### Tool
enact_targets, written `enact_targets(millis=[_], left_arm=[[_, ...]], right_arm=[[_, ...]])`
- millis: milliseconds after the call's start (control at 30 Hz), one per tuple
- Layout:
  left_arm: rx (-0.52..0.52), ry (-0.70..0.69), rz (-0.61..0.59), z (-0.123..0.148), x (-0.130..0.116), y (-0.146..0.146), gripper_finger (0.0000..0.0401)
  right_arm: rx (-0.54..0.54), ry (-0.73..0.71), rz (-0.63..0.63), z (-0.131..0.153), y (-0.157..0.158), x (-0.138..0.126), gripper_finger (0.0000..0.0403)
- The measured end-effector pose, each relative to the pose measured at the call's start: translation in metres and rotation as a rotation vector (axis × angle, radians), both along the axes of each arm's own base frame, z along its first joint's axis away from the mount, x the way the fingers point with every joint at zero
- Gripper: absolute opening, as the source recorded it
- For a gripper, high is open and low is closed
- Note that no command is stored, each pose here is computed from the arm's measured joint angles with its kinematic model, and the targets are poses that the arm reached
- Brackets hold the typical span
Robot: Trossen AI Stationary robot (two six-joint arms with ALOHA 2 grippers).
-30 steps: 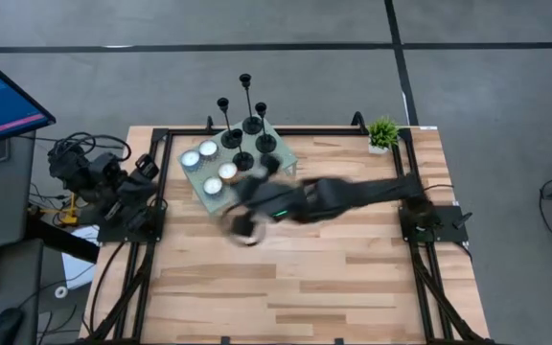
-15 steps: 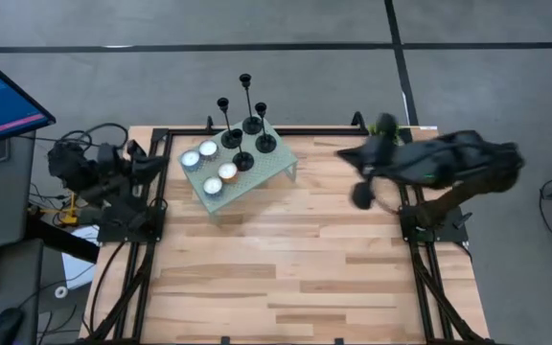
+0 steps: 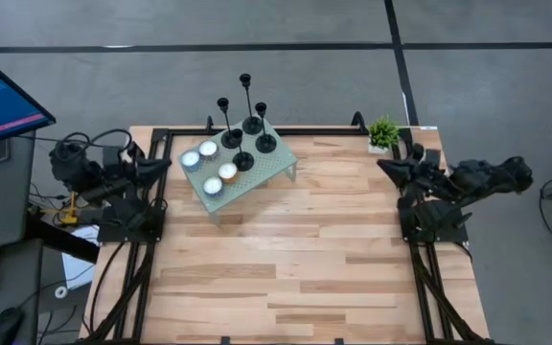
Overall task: Pick & Place candle stick holders
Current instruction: Return to Home Position
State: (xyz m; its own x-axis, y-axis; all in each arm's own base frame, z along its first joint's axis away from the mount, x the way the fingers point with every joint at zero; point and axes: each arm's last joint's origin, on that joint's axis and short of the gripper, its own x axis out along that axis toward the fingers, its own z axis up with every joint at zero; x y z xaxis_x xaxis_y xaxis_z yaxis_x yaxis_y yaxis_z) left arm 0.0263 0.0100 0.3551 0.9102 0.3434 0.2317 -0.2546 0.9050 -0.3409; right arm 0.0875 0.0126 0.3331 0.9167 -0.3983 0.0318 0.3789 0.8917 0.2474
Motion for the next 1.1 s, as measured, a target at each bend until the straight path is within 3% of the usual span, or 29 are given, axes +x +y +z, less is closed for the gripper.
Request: enact_targets(millis=[133,333,533,700,800,1000,1100], left_arm=[[0.013,0.032,-0.008,-0.006,0.003,-0.002,0.0003],[-0.016,0.085,-0.079,-0.019,0.002,-0.002,0.0003],[-0.112,0.073,-0.112,-0.034,-0.017,0.013,0.0003],[-0.047,0.132,-0.056,-0.043,-0.011,0.009,0.0005],[-0.041,0.166,-0.063,-0.057,-0.003,0.002,0.0004],[-0.109,0.222,-0.246,-0.090,0.015,-0.017,0.0005],[-0.161,0.241,-0.340,-0.103,0.021,-0.025,0.0005]], right_arm=[[0.042,-0.099,0.004,-0.039,-0.006,-0.016,0.0000],[0.097,-0.177,0.017,-0.074,-0.011,-0.029,0.0000],[0.077,-0.111,0.028,-0.083,-0.008,-0.022,0.0000],[0.059,-0.051,0.033,-0.092,-0.007,-0.020,0.0000],[0.060,-0.008,0.044,-0.112,-0.005,-0.015,0.0000],[0.160,0.025,0.088,-0.155,0.002,-0.001,0.0000],[0.173,0.003,0.136,-0.158,0.004,0.001,0.0000]])
